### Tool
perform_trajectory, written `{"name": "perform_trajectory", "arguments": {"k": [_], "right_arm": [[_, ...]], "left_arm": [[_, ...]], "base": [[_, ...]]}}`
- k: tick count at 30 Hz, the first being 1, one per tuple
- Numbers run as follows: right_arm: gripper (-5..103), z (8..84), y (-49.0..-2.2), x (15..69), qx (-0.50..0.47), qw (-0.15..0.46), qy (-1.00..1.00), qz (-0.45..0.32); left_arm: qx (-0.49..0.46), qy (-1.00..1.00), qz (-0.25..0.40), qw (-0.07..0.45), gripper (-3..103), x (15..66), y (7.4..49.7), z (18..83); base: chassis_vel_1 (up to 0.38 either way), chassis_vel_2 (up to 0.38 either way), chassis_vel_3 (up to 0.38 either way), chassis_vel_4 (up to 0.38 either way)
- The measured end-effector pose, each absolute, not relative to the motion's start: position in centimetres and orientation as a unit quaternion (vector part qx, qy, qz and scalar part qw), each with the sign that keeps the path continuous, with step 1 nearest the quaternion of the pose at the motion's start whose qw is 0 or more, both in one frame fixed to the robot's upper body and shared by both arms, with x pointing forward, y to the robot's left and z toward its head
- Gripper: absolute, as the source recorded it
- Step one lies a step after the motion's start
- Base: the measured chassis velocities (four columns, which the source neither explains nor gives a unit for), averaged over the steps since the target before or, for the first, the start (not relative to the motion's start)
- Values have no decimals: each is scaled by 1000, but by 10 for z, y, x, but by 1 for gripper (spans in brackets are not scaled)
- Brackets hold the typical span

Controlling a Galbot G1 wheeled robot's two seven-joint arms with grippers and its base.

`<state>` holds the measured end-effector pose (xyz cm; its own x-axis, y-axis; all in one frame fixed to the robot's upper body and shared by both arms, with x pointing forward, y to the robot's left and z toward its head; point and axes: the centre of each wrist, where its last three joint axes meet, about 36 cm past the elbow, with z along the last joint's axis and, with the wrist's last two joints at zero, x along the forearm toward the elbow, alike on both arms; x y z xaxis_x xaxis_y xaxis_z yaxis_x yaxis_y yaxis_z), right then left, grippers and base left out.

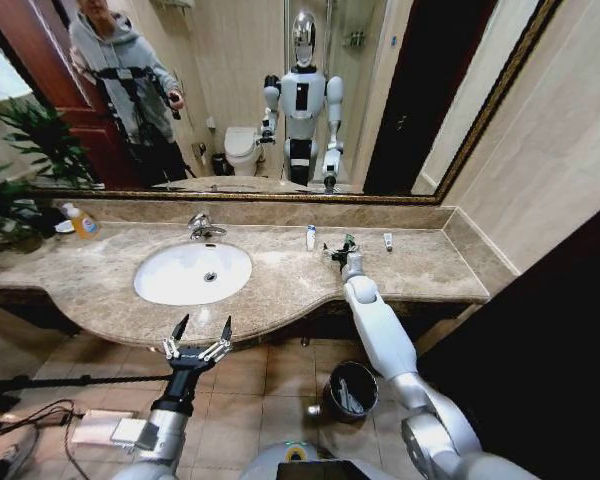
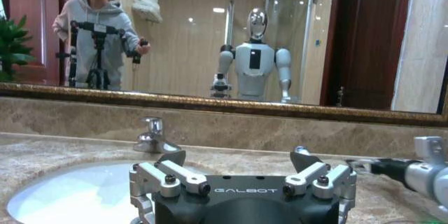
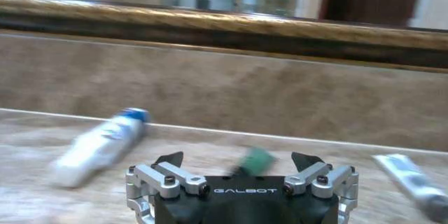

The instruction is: Pick up the trash from the sink and place it in the trash bin.

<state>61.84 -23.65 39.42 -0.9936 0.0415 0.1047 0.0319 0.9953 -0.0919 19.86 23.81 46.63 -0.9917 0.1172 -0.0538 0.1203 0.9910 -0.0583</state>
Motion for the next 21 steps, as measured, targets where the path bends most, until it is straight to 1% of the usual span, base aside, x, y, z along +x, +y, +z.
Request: {"name": "perform_trajectory", "arguments": {"k": [4, 5, 6, 7, 17, 18, 19, 21], "right_arm": [[100, 387, -251, 620, -38, 66, -996, 38], [102, 385, -252, 620, -40, 69, -996, 35], [98, 384, -253, 621, -40, 72, -996, 30], [96, 383, -252, 622, -38, 72, -996, 27], [96, 382, -242, 627, -25, 76, -997, 22], [94, 381, -241, 628, -23, 77, -997, 21], [83, 380, -241, 629, -21, 78, -997, 20], [83, 380, -242, 629, -21, 78, -997, 19]], "left_arm": [[60, 997, -31, 25, 100, 199, 238, 466], [60, 997, -31, 25, 100, 199, 238, 466], [60, 997, -31, 25, 100, 199, 238, 466], [60, 997, -31, 25, 100, 199, 238, 466], [60, 997, -31, 25, 100, 199, 238, 466], [60, 997, -31, 25, 100, 199, 238, 466], [60, 997, -31, 25, 100, 199, 238, 466], [60, 997, -31, 25, 100, 199, 238, 466]], "base": [[0, 0, 0, 0], [0, 0, 0, 0], [0, 0, 0, 0], [0, 0, 0, 0], [0, 0, 0, 0], [0, 0, 0, 0], [0, 0, 0, 0], [0, 0, 0, 0]]}}
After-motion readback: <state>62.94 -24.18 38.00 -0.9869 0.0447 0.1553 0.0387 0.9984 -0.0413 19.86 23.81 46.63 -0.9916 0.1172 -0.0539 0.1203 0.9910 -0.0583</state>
